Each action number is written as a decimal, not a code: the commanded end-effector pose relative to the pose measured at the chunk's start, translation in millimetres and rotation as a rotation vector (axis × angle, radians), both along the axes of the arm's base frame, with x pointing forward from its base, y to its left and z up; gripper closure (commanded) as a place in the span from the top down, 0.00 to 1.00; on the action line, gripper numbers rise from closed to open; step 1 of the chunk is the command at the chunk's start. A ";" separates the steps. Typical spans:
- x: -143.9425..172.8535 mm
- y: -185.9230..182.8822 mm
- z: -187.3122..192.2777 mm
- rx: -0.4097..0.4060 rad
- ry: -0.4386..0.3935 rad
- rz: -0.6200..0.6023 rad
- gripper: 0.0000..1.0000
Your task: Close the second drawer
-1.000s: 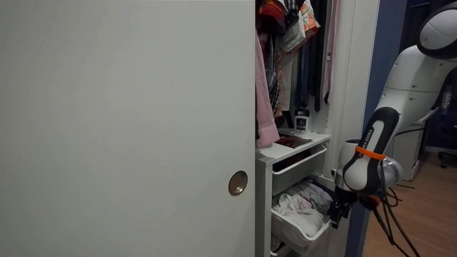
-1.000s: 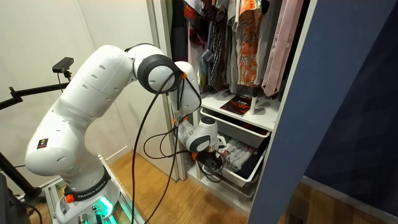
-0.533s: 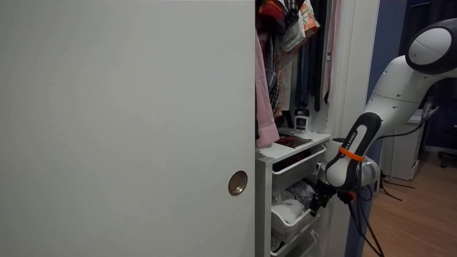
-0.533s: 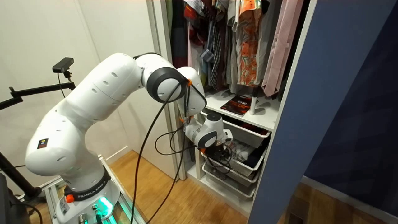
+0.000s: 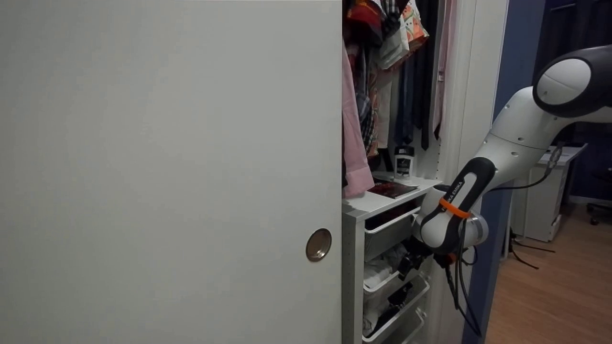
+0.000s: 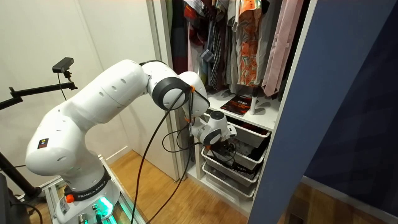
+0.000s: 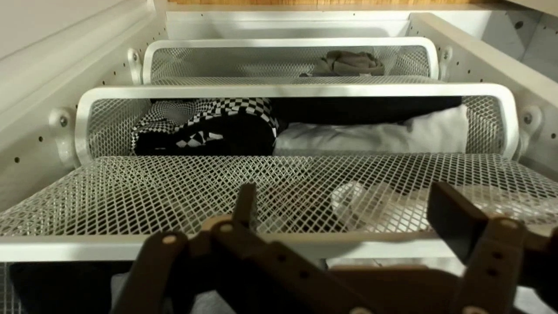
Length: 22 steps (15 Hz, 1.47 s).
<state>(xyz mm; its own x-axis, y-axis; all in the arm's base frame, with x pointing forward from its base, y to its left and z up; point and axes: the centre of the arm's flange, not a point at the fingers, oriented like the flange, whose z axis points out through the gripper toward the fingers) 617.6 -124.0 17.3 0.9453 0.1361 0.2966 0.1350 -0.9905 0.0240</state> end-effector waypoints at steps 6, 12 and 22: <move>34.1 4.3 0.0 -0.011 -0.056 0.010 1.00; -18.8 -14.3 20.0 -0.116 0.260 0.007 1.00; -131.1 -57.1 131.4 -0.115 0.545 -0.091 1.00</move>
